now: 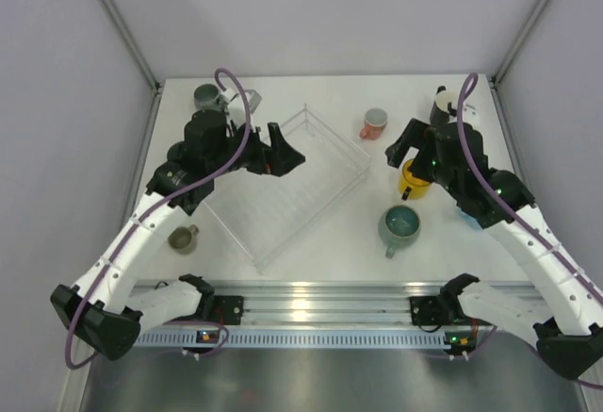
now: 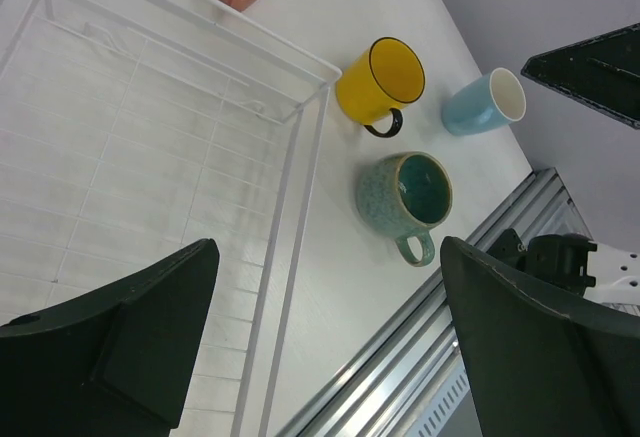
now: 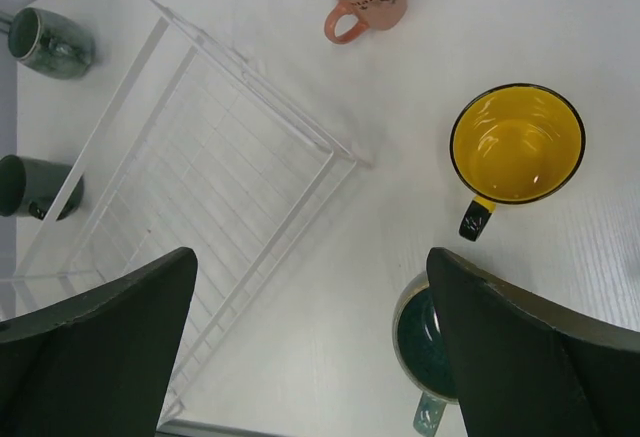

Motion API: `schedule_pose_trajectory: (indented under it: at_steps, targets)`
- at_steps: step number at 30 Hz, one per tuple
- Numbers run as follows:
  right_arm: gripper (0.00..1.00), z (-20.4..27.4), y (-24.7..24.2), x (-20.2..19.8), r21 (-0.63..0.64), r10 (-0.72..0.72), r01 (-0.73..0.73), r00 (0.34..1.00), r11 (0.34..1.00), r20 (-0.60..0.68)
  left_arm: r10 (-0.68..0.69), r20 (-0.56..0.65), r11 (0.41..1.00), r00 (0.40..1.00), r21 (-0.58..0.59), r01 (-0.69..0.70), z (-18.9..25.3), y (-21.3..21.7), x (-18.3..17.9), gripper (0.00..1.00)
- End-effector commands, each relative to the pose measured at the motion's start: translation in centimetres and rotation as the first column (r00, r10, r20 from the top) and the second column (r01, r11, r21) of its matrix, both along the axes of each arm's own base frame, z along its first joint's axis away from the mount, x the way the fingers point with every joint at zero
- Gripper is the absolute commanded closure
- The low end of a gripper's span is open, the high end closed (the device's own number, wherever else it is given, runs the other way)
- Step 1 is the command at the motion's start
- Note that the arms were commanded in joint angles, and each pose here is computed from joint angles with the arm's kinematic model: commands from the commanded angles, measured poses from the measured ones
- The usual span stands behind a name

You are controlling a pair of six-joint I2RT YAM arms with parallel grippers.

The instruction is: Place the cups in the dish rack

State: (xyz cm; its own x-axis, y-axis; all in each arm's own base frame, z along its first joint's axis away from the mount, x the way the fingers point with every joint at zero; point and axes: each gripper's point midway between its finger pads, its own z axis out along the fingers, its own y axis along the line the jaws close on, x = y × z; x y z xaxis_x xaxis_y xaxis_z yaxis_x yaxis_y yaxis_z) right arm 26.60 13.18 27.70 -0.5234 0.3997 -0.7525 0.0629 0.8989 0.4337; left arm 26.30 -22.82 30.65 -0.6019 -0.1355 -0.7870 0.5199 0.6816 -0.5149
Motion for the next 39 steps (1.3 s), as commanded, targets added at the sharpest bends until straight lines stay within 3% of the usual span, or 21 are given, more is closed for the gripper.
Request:
schedule_pose_trajectory:
  at_steps: [1,6,9,13,16,20,25,28,32,35,39]
  targets:
    - [0.01,2.3,-0.2,0.4,0.025,-0.037,0.036,0.998,0.999,0.048,-0.008,0.087,0.999,0.996,-0.047,0.012,2.5,0.0,-0.2,0.02]
    - [0.01,3.7,-1.2,1.2,-0.038,-0.055,0.059,0.993,0.998,0.101,-0.017,0.099,0.999,0.995,-0.045,0.022,2.6,0.1,-0.6,0.02]
    - [0.01,4.6,-1.9,1.9,-0.232,0.053,-0.014,0.985,0.973,0.164,-0.021,0.108,0.999,0.994,-0.038,0.025,2.5,0.2,-0.7,0.02]
    - [0.01,5.2,-5.7,3.0,-0.378,-0.042,0.107,0.983,0.919,0.177,-0.03,0.125,0.998,0.992,-0.044,0.036,2.9,0.4,-1.3,0.02]
    - [0.01,5.1,-8.0,3.7,-0.408,-0.091,0.155,0.981,0.9,0.173,-0.033,0.134,0.998,0.99,-0.04,0.039,2.8,0.5,-1.5,0.02]
    - [0.11,3.5,-12.1,3.8,-0.438,-0.198,0.234,0.972,0.868,0.126,-0.052,0.14,0.997,0.989,-0.045,0.059,3.0,0.4,-2.0,0.02]
    - [0.26,-0.7,-13.9,3.5,-0.318,-0.322,0.312,0.946,0.895,0.023,-0.067,0.13,0.996,0.989,-0.058,0.075,3.0,0.3,-2.5,0.02]
    - [0.27,-3.6,-15.9,2.7,-0.274,-0.488,0.457,0.871,0.846,-0.053,-0.059,0.122,0.996,0.991,-0.066,0.067,2.9,0.5,-2.7,0.02]
    - [0.3,-6.3,-19.9,0.9,-0.222,-0.696,0.66,0.694,0.718,-0.184,-0.069,0.102,0.995,0.992,-0.071,0.077,2.2,0.5,-3.2,0.02]
    - [0.37,-7.5,-21.7,-0.2,-0.181,-0.766,0.749,0.589,0.637,-0.257,-0.066,0.094,0.994,0.993,-0.078,0.074,1.9,0.6,-3.6,0.02]
    - [0.38,-7.9,-23.5,-1.2,-0.172,-0.81,0.801,0.525,0.574,-0.259,-0.07,0.092,0.993,0.993,-0.086,0.078,2.1,0.6,-3.8,0.02]
